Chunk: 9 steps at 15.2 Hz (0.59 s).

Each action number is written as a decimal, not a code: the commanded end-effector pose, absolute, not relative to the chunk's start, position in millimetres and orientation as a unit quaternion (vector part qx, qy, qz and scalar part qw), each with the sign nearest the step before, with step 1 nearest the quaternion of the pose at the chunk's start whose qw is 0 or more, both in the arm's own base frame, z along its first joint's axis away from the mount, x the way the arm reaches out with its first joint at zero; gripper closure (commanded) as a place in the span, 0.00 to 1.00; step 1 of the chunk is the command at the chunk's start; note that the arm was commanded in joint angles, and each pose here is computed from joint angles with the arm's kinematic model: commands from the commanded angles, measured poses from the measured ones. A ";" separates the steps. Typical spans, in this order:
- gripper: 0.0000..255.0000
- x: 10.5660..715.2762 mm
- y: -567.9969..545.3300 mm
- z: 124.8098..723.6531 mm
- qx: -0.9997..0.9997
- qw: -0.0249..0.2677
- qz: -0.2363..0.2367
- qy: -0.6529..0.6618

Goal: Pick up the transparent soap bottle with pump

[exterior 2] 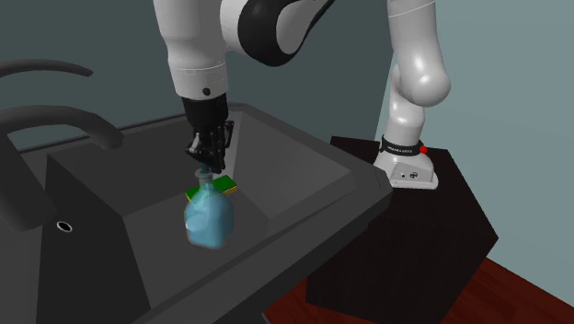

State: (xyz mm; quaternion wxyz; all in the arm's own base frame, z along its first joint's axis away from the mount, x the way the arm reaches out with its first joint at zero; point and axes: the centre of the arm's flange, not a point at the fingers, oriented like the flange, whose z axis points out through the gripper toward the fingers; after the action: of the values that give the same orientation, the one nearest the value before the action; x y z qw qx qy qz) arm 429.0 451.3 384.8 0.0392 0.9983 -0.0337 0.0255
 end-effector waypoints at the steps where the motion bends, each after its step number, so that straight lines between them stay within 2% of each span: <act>1: 1.00 430.3 449.6 386.7 0.998 0.042 0.023 -0.034; 9: 1.00 430.4 449.6 429.0 0.998 0.042 0.023 -0.034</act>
State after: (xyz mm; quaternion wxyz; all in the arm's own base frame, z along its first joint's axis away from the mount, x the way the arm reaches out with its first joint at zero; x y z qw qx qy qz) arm 429.9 449.4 423.3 0.0419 0.9983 -0.0344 0.0227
